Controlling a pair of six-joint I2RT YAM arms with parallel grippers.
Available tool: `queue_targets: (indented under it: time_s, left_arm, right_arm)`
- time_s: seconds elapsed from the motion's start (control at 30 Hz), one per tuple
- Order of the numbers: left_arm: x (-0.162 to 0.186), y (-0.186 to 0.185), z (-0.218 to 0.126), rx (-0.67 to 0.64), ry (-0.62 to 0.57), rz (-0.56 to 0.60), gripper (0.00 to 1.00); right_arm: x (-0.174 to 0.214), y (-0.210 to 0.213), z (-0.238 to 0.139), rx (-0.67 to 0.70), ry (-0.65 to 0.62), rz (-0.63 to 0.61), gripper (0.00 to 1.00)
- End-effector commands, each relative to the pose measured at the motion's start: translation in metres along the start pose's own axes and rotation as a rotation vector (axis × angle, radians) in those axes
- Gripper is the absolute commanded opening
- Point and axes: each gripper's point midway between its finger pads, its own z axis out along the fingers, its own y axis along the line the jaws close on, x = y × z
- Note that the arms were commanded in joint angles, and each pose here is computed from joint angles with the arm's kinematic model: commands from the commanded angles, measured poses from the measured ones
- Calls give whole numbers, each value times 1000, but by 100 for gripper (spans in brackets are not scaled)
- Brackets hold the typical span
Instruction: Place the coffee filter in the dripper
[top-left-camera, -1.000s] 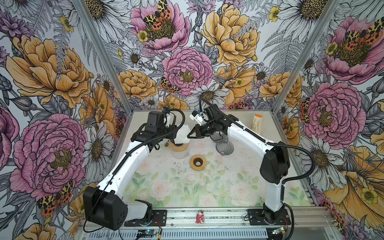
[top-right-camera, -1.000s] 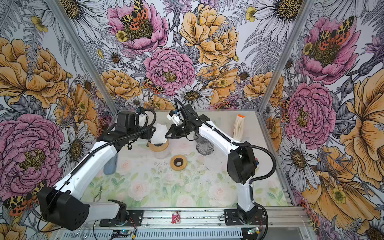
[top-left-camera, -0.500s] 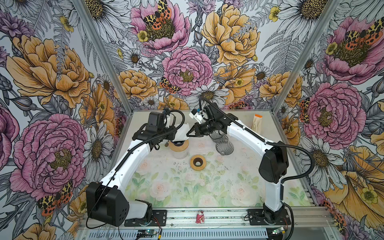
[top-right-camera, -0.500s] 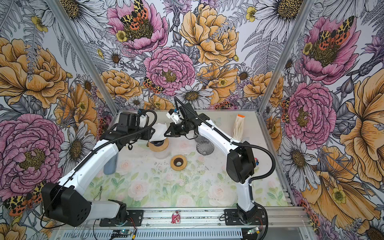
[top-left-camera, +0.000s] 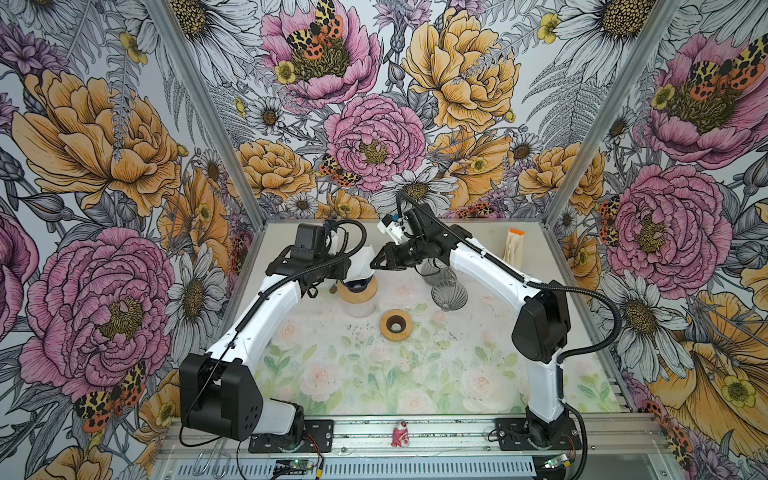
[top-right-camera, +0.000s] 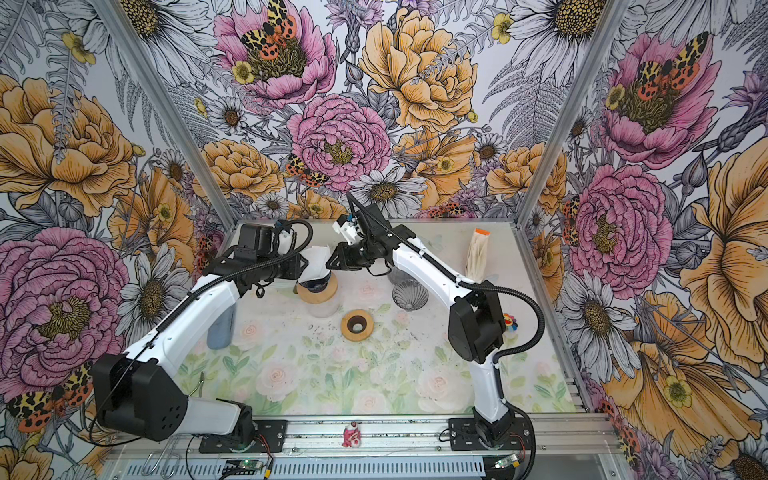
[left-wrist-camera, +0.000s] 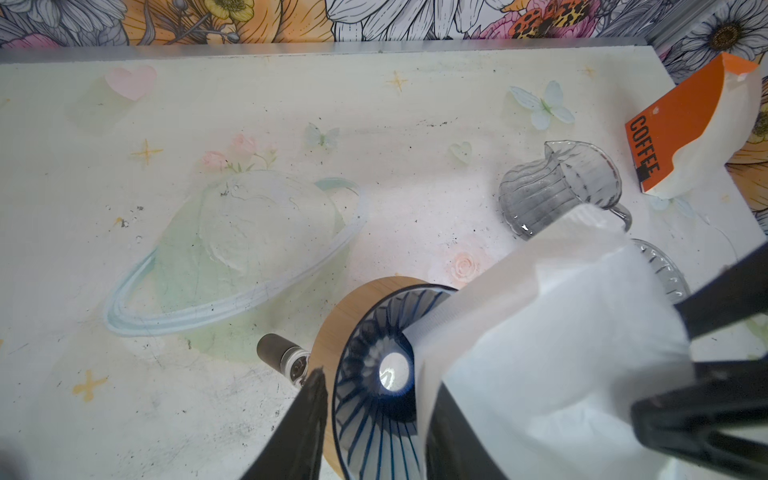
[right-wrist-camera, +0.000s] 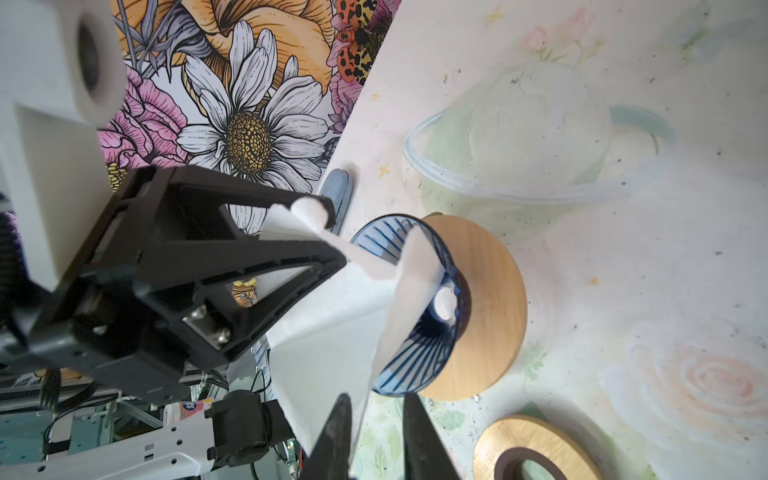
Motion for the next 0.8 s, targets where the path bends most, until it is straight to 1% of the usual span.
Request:
queue_targets:
  time_s: [0.0,0.17,0.43,0.53,0.77]
  left_arm:
    - [-2,0,5,26,-4,-28,39]
    - [-4,0,8,32,1,-31,39]
    - [-3,2,11,39,11,-37,40]
    - [-1,4,11,34,17,-38,42]
    - [1,8,9,28,18,-48,47]
  right_arm:
    - [-11,4,3,16,-30,-31,27]
    - [-14,2,9,36,-37,-45,28]
    - [-23,-8,16,110,-70,-85,29]
    - [-25,-9,17,125,-76,-93,34]
    - [-22,-10,21,137,-70,-109,41]
